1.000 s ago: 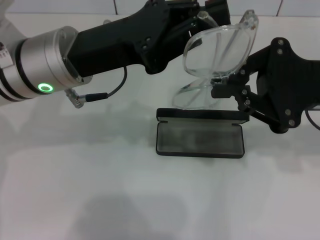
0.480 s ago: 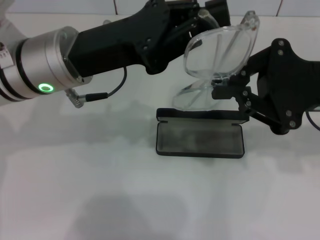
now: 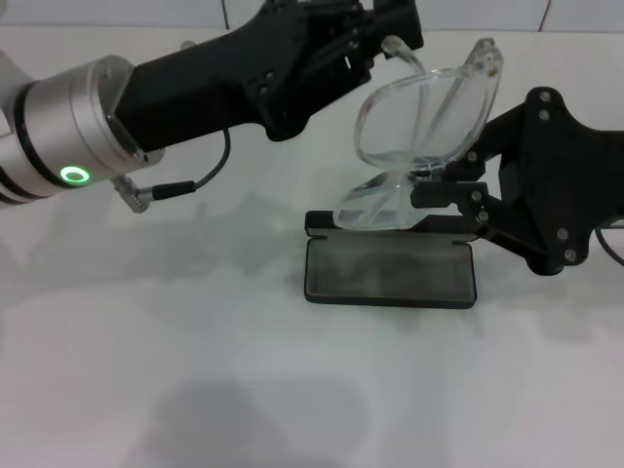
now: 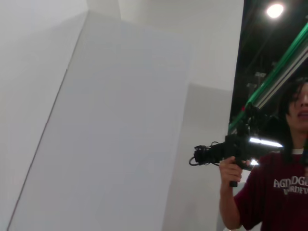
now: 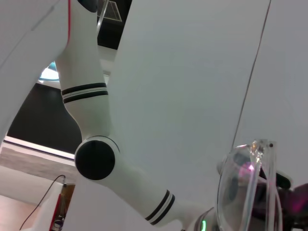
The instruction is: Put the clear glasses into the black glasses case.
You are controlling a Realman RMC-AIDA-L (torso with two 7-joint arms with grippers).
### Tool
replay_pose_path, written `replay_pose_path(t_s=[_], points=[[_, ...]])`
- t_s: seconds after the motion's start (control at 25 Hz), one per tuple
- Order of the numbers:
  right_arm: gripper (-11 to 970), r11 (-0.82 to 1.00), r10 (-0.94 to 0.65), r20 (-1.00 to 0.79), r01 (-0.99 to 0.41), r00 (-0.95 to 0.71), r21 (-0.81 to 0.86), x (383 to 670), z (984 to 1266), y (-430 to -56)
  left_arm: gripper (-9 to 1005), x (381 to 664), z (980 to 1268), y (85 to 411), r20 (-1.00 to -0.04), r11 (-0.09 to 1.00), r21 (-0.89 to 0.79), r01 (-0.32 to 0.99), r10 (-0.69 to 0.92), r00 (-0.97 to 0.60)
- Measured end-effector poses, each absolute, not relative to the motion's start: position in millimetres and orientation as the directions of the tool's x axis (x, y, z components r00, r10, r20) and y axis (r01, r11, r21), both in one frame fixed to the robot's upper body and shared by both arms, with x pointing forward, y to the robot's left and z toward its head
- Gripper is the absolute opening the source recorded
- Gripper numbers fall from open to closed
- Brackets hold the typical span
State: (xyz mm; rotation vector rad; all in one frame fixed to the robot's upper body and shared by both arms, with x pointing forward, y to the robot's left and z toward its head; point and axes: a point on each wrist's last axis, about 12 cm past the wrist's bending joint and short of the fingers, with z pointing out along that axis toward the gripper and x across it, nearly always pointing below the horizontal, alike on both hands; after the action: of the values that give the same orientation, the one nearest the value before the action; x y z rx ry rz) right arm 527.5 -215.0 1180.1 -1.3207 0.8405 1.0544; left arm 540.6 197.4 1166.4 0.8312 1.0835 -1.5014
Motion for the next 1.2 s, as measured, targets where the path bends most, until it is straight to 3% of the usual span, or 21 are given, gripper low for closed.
replay_pose_path(t_s=[0.56,0.76,0.92,1.2], points=[[61,-0.029,0.128,-0.938,-0.944,0.322,-0.328,527,1179,-217,109,538,1166,195,-0.919,-0.056,-0.201,0.978,-0.335,-0.208],[62,-0.04,0.127,-0.94,-0.945,0.316,-0.323,526,1179,-216,108,544,1166,210,-0.921,0.024,-0.185,0.982,-0.354,-0.165],[63,-0.076,0.089,-0.956,-0.955,0.28,-0.287,529,1187,-213,108,554,1167,239,-0.928,0.149,-0.181,0.972,-0.352,-0.119],[64,-0.163,-0.32,-0.932,-0.979,0.171,-0.123,521,1248,-195,108,551,1169,302,-0.951,0.313,-0.168,0.935,-0.302,-0.07]])
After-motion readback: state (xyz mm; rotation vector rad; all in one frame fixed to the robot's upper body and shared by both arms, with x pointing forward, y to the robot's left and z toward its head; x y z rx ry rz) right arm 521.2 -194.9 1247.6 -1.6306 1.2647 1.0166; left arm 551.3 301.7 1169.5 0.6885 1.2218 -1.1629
